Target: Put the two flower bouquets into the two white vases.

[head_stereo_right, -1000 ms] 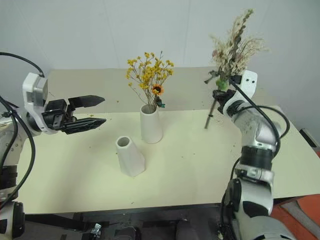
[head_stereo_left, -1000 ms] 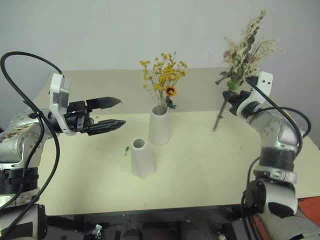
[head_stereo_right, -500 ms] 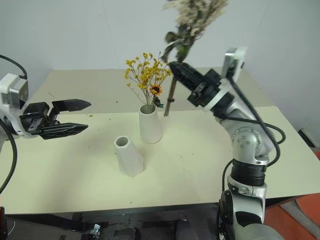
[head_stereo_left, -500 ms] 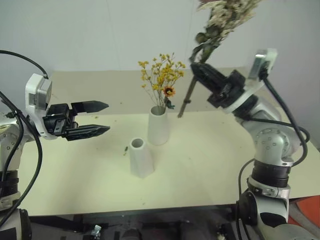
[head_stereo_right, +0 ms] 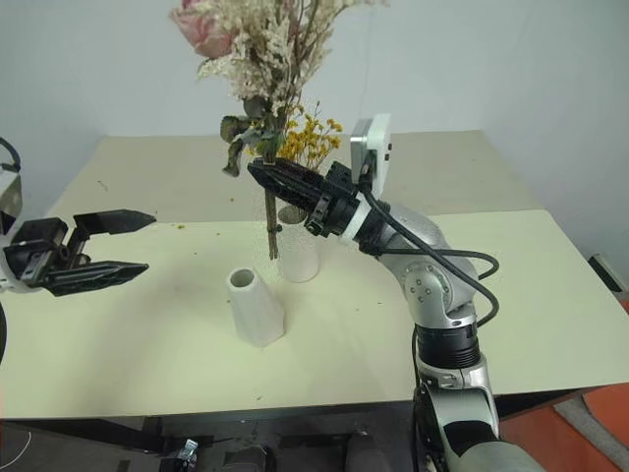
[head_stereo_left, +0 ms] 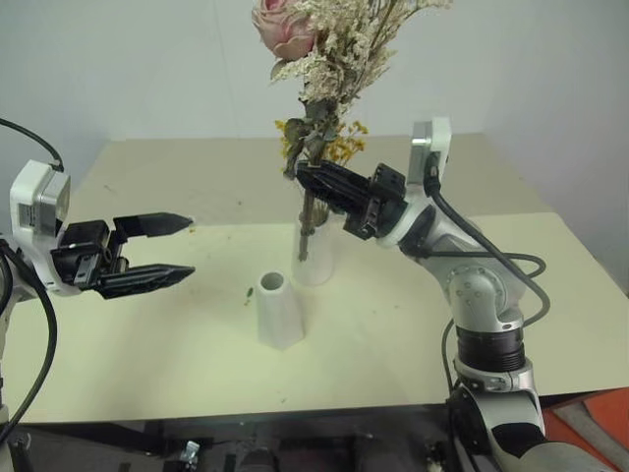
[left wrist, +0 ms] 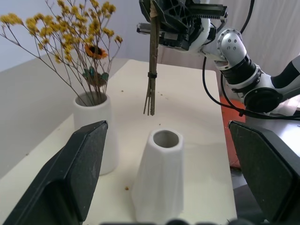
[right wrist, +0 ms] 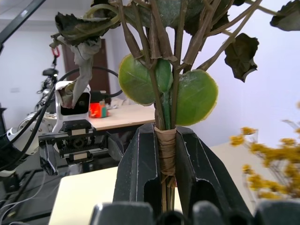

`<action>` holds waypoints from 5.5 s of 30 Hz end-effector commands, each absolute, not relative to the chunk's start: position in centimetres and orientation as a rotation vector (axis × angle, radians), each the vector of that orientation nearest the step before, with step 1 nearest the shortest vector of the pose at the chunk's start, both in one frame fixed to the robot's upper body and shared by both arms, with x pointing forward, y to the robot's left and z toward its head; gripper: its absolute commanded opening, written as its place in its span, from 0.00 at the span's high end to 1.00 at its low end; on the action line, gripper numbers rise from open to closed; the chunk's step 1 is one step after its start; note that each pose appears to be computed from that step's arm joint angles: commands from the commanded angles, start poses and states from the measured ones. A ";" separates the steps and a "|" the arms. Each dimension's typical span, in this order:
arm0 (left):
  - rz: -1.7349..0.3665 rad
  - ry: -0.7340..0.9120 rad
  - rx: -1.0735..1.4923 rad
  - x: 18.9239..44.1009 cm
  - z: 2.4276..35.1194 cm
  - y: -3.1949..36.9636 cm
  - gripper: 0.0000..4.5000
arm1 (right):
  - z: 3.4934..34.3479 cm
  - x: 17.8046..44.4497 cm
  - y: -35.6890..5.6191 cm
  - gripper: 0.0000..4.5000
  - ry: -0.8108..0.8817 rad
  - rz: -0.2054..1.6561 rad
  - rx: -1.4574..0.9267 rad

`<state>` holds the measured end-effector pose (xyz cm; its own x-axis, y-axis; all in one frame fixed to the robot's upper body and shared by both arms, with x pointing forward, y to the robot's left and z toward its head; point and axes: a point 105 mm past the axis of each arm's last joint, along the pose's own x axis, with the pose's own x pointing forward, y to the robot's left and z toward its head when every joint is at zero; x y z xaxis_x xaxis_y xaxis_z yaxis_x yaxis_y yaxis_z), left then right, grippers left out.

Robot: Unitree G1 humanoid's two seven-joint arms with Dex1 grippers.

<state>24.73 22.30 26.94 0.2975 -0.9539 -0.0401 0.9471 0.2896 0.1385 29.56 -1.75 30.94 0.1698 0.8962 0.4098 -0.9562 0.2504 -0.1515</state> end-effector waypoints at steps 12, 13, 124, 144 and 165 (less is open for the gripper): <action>-1.290 -0.041 0.182 22.7 26.8 21.8 0.00 | 33.1 27.4 0.3 0.95 -0.520 1.440 0.227; -1.290 -0.040 0.182 22.7 26.7 21.8 0.00 | 33.1 27.4 0.4 0.95 -0.518 1.445 0.230; -1.264 -0.024 0.190 23.1 26.5 21.7 0.00 | 24.1 28.4 3.2 0.65 -0.358 1.473 0.049; -1.342 -0.008 0.184 24.4 26.3 21.2 0.00 | 25.2 28.7 -2.9 0.01 -0.314 1.463 -0.215; -1.264 -0.030 0.205 23.9 26.6 22.3 0.00 | 22.4 31.7 -17.5 0.01 -0.077 1.138 -0.388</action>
